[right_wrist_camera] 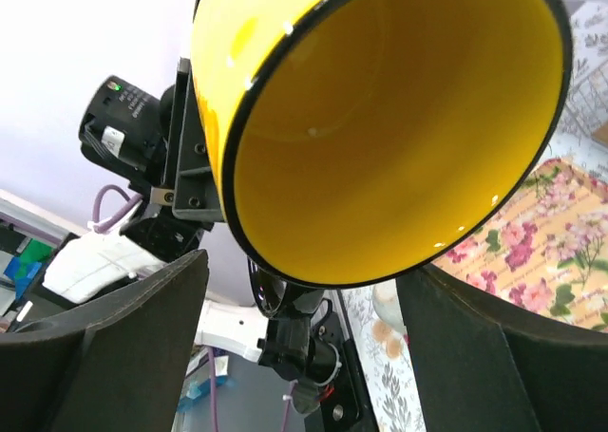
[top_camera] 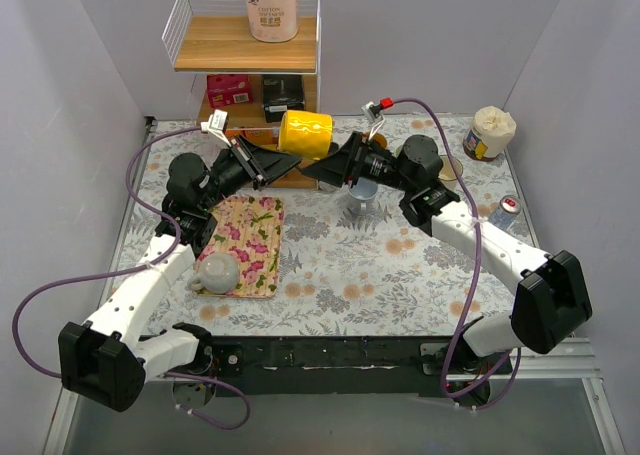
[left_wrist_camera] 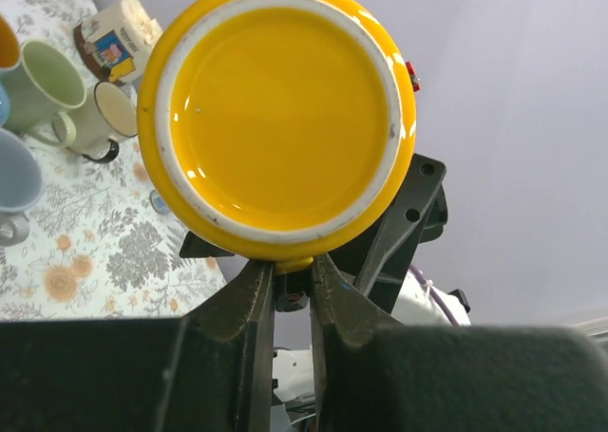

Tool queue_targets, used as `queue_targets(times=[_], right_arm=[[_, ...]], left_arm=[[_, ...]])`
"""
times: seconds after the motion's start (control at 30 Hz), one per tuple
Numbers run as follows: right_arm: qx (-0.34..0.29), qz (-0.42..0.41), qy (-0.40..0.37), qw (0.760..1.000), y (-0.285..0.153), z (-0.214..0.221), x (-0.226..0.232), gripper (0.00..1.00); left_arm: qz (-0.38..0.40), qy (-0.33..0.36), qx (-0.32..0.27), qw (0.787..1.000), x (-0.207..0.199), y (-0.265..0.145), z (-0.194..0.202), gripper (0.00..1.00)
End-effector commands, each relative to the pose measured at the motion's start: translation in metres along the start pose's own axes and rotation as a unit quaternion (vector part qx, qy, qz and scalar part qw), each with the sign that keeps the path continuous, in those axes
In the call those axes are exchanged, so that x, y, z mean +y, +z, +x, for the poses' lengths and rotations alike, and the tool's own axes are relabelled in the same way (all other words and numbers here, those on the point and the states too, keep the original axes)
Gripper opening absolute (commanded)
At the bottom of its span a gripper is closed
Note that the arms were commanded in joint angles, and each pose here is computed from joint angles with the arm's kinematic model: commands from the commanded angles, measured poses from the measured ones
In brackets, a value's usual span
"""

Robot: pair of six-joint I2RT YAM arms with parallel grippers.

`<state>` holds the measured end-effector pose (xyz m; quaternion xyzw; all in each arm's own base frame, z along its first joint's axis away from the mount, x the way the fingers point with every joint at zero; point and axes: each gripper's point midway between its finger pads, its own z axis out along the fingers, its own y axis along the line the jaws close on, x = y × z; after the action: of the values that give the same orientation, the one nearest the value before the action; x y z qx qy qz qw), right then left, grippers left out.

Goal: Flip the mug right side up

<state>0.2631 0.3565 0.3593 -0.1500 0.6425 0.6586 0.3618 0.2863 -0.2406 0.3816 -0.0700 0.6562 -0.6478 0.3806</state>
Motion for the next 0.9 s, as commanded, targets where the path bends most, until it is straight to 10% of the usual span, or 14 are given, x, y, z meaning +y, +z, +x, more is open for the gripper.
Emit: queue_targets(times=[0.0,0.17,0.53,0.67,0.87], right_arm=[[-0.043,-0.066,0.001,0.997,0.003,-0.027,0.037,0.82],[-0.046,-0.07,0.024,0.996,0.004,-0.029,0.04,0.61],[-0.076,-0.093,0.077,0.99,0.0,-0.035,0.046,0.46],[-0.076,-0.093,0.1,0.988,-0.001,-0.033,0.042,0.04],[-0.079,-0.08,0.1,0.989,-0.003,-0.03,0.037,0.01]], left_arm=[[0.079,0.047,-0.023,0.995,-0.039,-0.001,-0.004,0.0],[0.085,0.053,-0.013,0.995,-0.035,0.002,0.006,0.0],[0.077,0.086,0.006,0.993,-0.016,-0.002,0.037,0.0],[0.068,0.098,0.009,0.993,-0.01,-0.004,0.044,0.0],[0.038,0.097,0.008,0.995,0.001,-0.004,0.046,0.04]])
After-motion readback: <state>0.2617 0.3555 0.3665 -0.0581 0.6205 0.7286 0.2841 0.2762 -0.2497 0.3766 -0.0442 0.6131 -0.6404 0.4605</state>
